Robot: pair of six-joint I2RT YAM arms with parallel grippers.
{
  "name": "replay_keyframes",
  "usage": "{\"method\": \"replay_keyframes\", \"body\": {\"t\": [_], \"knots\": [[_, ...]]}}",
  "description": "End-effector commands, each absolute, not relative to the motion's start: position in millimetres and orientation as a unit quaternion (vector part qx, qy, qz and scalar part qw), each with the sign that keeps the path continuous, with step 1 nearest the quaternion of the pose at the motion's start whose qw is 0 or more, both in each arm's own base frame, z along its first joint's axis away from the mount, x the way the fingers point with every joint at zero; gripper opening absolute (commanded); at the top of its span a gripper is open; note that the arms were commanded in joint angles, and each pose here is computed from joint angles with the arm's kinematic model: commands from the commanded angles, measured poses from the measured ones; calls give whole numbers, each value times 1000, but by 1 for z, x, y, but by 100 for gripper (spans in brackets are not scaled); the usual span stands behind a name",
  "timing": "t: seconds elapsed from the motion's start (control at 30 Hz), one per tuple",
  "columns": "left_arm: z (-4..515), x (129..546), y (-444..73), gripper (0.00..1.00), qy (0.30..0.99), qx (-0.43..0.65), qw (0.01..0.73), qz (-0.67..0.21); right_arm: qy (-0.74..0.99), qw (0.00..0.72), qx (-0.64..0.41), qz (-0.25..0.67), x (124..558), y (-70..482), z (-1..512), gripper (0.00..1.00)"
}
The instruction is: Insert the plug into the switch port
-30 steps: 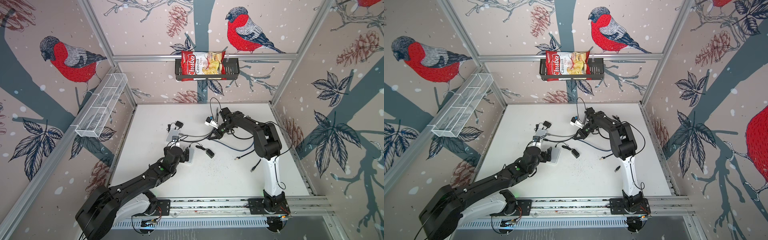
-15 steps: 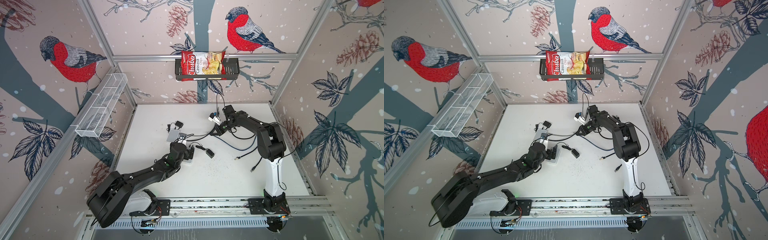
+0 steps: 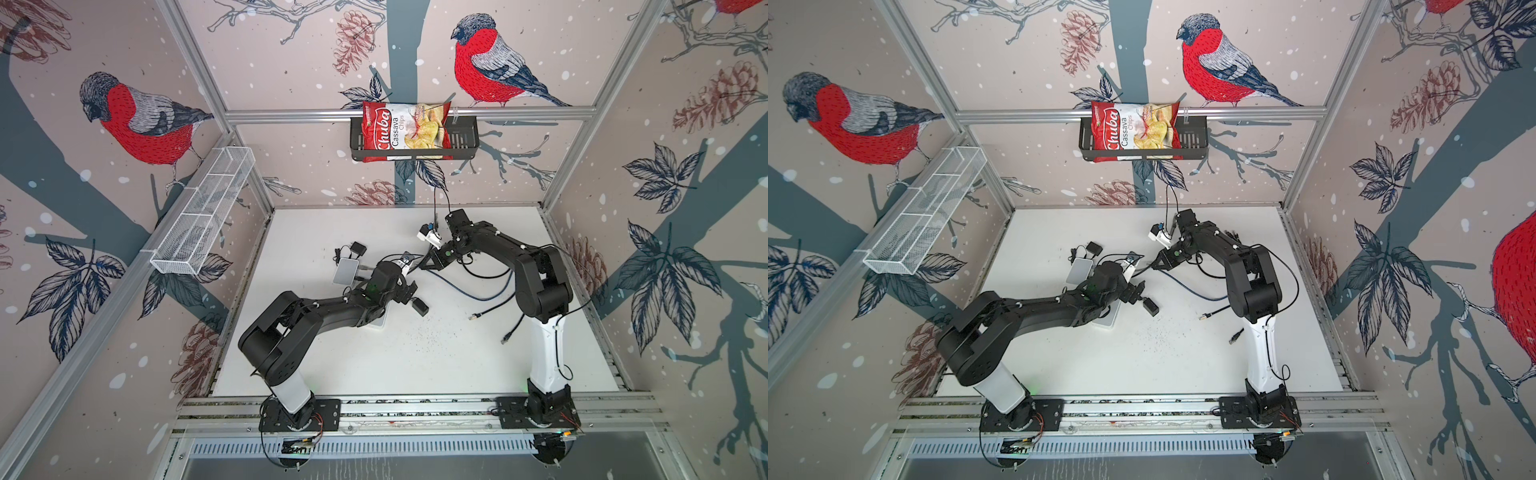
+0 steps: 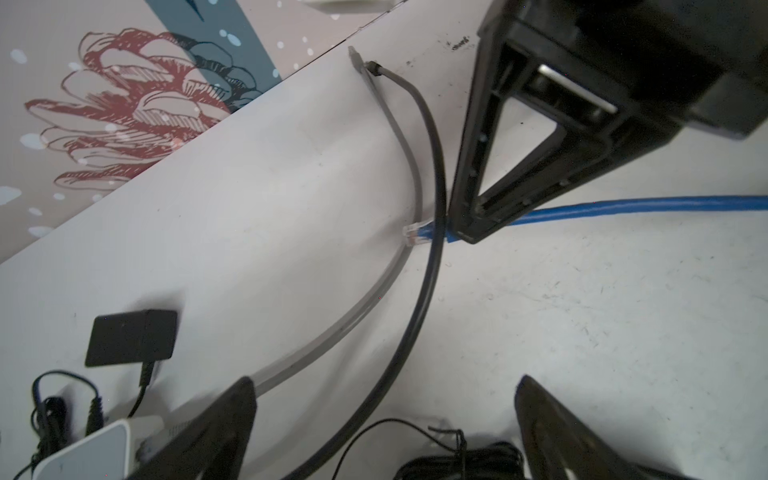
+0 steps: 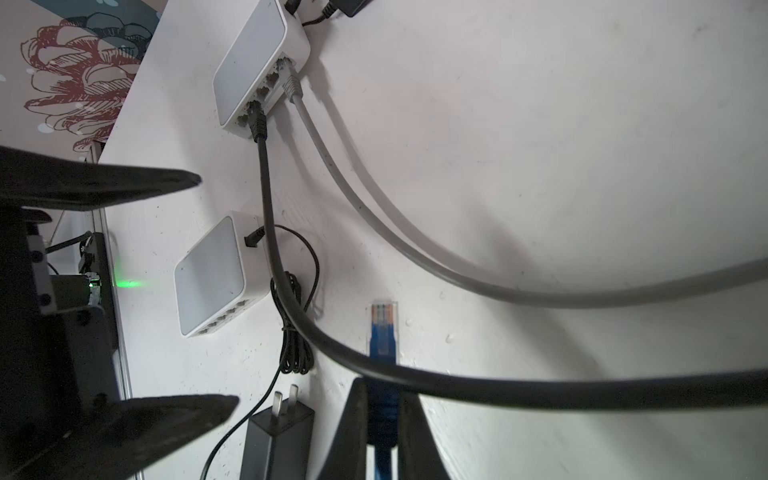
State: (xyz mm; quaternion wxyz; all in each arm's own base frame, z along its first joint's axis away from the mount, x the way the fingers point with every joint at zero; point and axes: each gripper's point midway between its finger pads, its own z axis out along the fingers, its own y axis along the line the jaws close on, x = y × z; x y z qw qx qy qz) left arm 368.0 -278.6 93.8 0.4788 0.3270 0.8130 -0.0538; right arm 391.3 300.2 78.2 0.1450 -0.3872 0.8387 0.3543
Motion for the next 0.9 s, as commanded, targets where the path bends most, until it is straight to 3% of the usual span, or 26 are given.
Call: {"method": "replay_keyframes", "body": {"t": [0.0, 0.33, 0.67, 0.87], "knots": [[85, 369, -284, 96, 804, 368, 467, -33, 834, 156, -387, 361, 393, 301, 87, 6], [82, 417, -263, 96, 813, 306, 487, 86, 832, 159, -390, 361, 391, 301, 90, 6], [105, 455, -254, 96, 818, 242, 513, 100, 845, 141, -385, 344, 387, 294, 71, 6], [104, 457, -257, 96, 822, 249, 506, 83, 845, 157, -387, 333, 386, 292, 72, 6]]}}
